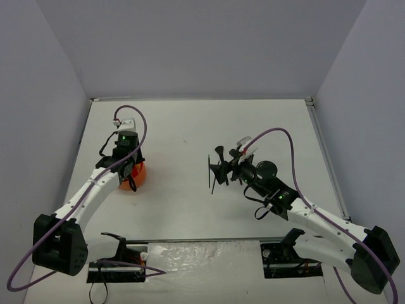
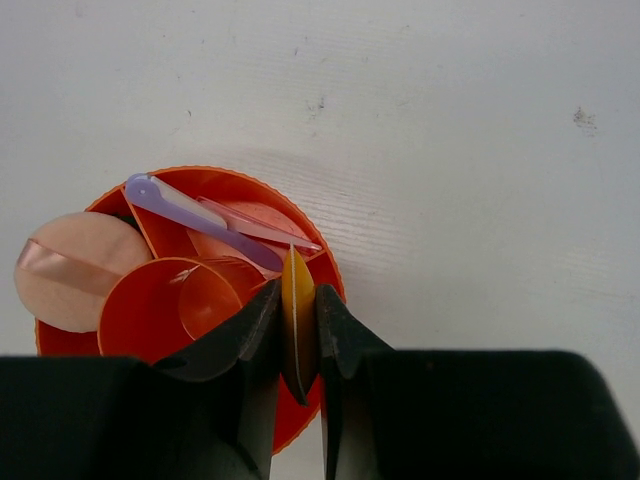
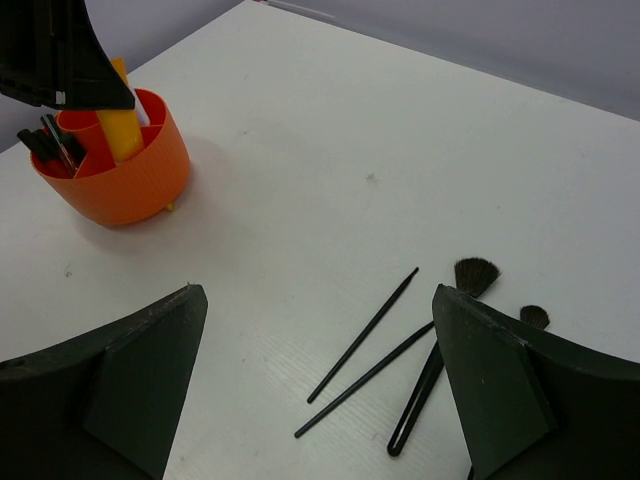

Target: Organize the makeup

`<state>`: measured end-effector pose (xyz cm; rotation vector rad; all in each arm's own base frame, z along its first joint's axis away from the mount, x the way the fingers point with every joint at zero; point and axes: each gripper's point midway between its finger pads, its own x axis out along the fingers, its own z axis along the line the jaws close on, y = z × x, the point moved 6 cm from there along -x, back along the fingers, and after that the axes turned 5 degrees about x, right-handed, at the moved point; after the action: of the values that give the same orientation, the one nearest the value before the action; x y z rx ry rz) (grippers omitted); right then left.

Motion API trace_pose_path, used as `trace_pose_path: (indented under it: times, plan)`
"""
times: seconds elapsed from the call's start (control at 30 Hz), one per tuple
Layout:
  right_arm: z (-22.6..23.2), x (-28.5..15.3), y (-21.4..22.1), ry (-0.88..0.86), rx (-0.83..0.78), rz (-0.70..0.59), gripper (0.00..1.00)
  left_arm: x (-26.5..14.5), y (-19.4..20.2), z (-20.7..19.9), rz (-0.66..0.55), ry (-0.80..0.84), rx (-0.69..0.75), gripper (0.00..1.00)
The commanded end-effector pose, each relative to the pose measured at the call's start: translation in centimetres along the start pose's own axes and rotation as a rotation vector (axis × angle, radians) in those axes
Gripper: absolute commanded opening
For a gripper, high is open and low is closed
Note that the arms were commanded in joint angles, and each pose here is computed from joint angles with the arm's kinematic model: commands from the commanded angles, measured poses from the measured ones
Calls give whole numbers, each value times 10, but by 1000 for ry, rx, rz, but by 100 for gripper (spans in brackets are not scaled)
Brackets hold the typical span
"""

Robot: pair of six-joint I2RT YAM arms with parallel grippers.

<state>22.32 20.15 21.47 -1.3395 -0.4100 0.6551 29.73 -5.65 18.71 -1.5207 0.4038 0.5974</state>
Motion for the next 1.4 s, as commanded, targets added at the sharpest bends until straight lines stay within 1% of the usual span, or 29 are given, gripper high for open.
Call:
trace_pose_path:
  times: [0.0, 0.13, 0.4, 0.53, 0.63, 0.7, 0.73, 0.83, 0.97, 1.03, 1.23, 1.37]
  plan:
    - [-13, 0, -20, 116, 39, -78, 93, 3, -22, -4, -101, 1, -66, 17]
    - [-26, 0, -10, 229, 73, -12, 92, 3, -22, -5, -100, 8, -75, 23]
    - [-48, -5, 9, 395, 134, 71, 89, -17, -36, -1, -138, 8, -95, 40]
    - [-67, -4, 21, 501, 158, 138, 82, -43, -59, 3, -183, 19, -114, 56]
    - [-81, -2, 29, 559, 179, 193, 78, -69, -74, 8, -210, 34, -121, 70]
    - [-84, 3, 35, 566, 190, 227, 74, -87, -85, 11, -233, 47, -113, 80]
    - [-85, 5, 35, 564, 191, 230, 71, -93, -85, 13, -229, 50, -110, 85]
    - [-80, 17, 41, 521, 210, 277, 65, -109, -86, 18, -225, 59, -84, 95]
    - [-70, 32, 46, 501, 224, 303, 59, -121, -79, 21, -198, 89, -49, 97]
    - [-64, 39, 50, 504, 236, 310, 54, -124, -73, 21, -178, 106, -32, 97]
    - [-45, 64, 72, 515, 236, 369, 44, -127, -59, 25, -150, 105, 4, 97]
    - [-38, 77, 98, 535, 250, 431, 33, -127, -53, 29, -142, 86, 21, 97]
